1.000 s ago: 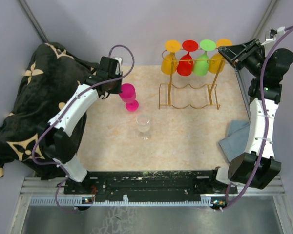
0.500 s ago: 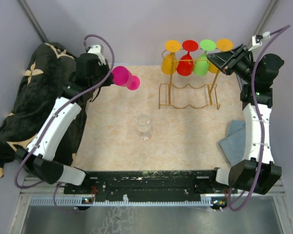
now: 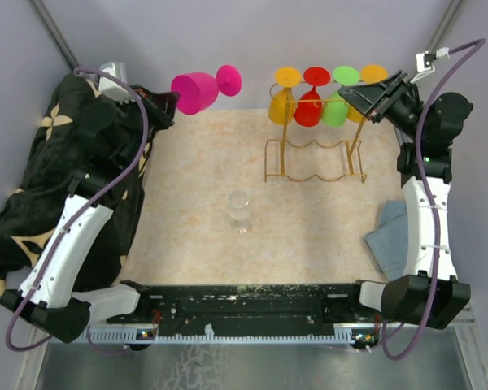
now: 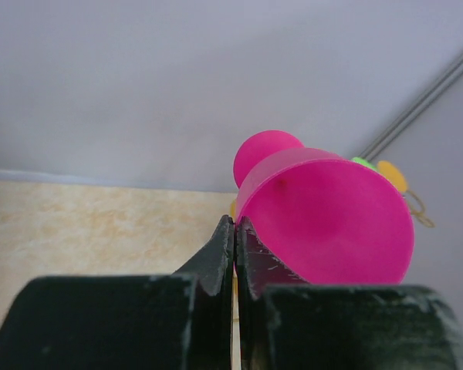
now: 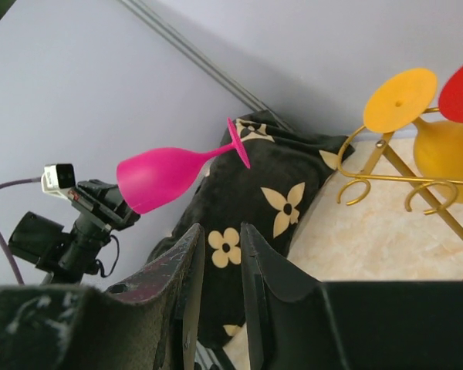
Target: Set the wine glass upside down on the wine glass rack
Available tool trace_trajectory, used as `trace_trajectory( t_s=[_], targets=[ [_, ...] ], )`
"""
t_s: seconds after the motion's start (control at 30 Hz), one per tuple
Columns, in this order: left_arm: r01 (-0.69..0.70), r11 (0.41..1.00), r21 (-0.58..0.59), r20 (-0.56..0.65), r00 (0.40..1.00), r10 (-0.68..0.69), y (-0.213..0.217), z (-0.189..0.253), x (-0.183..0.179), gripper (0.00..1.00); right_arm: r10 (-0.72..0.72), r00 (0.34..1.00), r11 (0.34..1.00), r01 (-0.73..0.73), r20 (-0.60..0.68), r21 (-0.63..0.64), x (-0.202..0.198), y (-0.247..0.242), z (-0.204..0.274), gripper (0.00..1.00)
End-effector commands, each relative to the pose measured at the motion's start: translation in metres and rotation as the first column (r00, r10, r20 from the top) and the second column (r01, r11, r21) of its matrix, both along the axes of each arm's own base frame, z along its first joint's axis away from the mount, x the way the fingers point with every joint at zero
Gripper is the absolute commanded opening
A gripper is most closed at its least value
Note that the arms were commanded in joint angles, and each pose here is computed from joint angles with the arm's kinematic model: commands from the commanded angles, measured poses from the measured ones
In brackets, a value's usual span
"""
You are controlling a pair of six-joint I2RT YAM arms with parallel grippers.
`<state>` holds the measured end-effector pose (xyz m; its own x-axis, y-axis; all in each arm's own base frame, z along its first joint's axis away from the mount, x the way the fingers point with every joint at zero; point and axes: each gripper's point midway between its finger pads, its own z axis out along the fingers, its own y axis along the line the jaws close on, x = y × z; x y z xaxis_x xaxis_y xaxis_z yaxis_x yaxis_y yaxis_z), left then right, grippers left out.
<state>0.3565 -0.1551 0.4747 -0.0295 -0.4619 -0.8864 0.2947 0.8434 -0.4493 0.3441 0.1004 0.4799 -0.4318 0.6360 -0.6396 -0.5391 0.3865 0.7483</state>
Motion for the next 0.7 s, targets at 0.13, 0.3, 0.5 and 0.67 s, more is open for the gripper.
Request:
trace_trajectory(
  t_s=[0.13, 0.3, 0.5, 0.67],
  targets=[
    [0.320, 0.933, -0.165, 0.216, 0.935, -0.283, -0.034, 0.060, -0.016, 0.00, 0.097, 0.985, 0.995, -0.094, 0.145, -0.029, -0.021, 0.019, 0.026, 0.27],
    [0.553, 0.800, -0.232, 0.278, 0.826, -0.490, -0.037, 0.060, -0.018, 0.00, 0.122, 0.979, 0.992, -0.119, 0.161, -0.027, -0.023, 0.023, 0.025, 0.27],
    [0.749, 0.622, -0.228, 0.341, 0.660, -0.669, -0.051, 0.061, -0.030, 0.00, 0.228, 0.952, 0.972, -0.233, 0.204, 0.004, -0.031, 0.039, 0.031, 0.27],
    [0.872, 0.439, -0.217, 0.375, 0.490, -0.787, -0.062, 0.060, -0.046, 0.00, 0.349, 0.904, 0.929, -0.368, 0.248, 0.032, -0.041, 0.061, 0.040, 0.27]
  ],
)
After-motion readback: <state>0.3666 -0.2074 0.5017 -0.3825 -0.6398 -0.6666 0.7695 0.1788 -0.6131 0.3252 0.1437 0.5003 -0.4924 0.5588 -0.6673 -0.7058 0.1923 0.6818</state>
